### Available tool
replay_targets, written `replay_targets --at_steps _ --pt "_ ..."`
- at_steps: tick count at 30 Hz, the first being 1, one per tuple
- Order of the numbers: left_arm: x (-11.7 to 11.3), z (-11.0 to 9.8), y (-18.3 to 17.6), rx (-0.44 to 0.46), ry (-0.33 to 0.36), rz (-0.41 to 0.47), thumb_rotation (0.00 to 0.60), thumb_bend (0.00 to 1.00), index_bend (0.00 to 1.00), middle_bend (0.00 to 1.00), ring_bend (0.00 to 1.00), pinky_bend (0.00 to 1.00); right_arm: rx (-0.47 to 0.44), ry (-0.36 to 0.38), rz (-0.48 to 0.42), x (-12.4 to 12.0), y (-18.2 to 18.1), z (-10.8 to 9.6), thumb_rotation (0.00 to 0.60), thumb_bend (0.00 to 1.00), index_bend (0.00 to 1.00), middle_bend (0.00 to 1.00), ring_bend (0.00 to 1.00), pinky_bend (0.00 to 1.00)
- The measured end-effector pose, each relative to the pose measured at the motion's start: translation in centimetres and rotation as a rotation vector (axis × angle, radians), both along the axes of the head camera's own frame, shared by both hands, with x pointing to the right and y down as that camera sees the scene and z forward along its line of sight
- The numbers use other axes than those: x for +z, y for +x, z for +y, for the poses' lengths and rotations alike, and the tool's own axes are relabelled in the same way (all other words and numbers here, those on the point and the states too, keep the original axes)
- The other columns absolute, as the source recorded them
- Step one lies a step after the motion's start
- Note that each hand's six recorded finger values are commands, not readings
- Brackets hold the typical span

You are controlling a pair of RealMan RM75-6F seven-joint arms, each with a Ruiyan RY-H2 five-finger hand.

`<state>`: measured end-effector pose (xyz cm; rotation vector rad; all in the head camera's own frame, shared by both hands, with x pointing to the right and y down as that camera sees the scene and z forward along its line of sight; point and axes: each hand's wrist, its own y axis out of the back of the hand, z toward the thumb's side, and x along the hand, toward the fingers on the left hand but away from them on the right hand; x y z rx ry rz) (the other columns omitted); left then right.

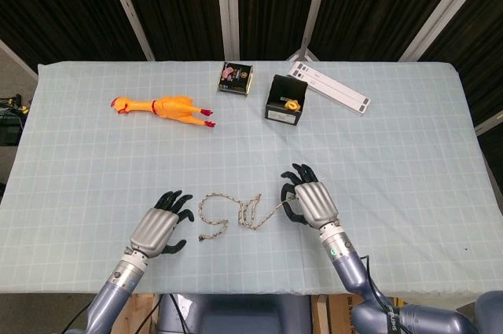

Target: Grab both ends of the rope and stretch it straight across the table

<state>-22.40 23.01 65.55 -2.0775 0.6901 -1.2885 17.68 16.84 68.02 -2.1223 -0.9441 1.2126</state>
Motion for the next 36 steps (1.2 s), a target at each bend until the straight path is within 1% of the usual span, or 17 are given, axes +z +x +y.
replay_targets --at_steps 7,16,24,28,36 --pt "0.8 0.4 1.7 0.007 -0.018 0.001 0.600 0.36 0.41 0.09 0.00 0.00 0.011 0.000 0.004 0.1 0.3 -0.2 0.600 0.52 0.56 0.24 0.01 0.00" --pt "1.8 0.7 3.0 -0.007 -0.032 -0.004 0.600 0.37 0.43 0.10 0.00 0.00 0.018 -0.002 0.004 0.3 0.5 -0.2 0.600 0.52 0.56 0.24 0.01 0.00" --pt "2.6 1.2 3.7 -0.022 -0.059 -0.004 0.600 0.41 0.45 0.10 0.00 0.00 0.019 0.001 0.005 0.2 0.6 -0.3 0.600 0.52 0.56 0.24 0.01 0.00" --pt "3.0 1.4 4.0 -0.047 -0.081 0.004 0.600 0.42 0.46 0.11 0.00 0.00 0.019 -0.002 0.006 0.3 0.6 -0.2 0.600 0.52 0.56 0.24 0.01 0.00" --pt "3.7 1.7 4.3 -0.062 -0.095 -0.004 0.600 0.44 0.48 0.11 0.00 0.00 0.016 0.001 0.007 0.3 0.6 -0.3 0.600 0.52 0.56 0.24 0.01 0.00"
